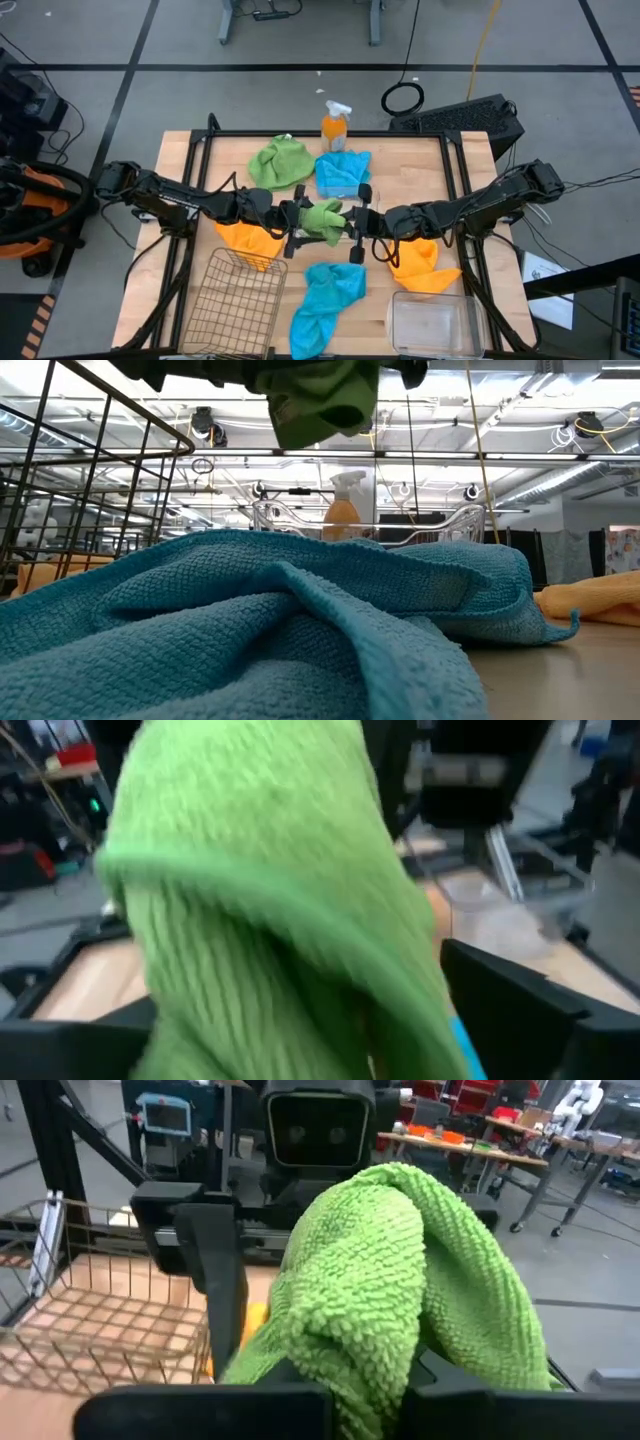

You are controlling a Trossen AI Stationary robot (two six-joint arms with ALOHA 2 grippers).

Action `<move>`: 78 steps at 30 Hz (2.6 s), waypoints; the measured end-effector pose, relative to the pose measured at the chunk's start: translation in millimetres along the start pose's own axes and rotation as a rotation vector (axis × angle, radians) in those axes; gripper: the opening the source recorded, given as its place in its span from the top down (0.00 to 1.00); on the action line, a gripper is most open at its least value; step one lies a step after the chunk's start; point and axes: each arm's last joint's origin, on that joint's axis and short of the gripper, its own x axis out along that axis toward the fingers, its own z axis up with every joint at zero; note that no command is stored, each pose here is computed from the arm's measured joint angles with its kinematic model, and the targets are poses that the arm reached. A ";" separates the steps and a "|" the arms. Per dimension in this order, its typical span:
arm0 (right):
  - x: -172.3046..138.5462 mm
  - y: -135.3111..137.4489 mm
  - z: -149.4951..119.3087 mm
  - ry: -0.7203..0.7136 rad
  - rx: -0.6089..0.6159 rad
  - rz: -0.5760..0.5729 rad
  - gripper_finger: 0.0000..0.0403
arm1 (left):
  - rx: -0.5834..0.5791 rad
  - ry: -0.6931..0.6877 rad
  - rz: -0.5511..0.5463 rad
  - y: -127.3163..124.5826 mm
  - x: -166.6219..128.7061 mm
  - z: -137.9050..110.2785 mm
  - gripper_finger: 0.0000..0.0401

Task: Sort microfiber towel by color & place in baskets
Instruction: Put the right green towel into the top transparent bin

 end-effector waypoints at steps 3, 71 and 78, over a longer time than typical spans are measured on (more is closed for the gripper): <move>-7.1 -3.3 -0.6 0.051 -0.010 0.001 0.99 | -0.001 0.014 0.002 -0.9 -8.1 5.3 0.14; -11.6 -1.6 5.8 0.014 -0.229 -0.077 0.99 | -0.082 -0.208 0.297 -15.7 4.7 14.1 0.12; -7.4 0.6 1.6 0.029 -0.254 -0.072 0.99 | -0.012 -0.261 0.147 -19.7 4.9 19.3 0.20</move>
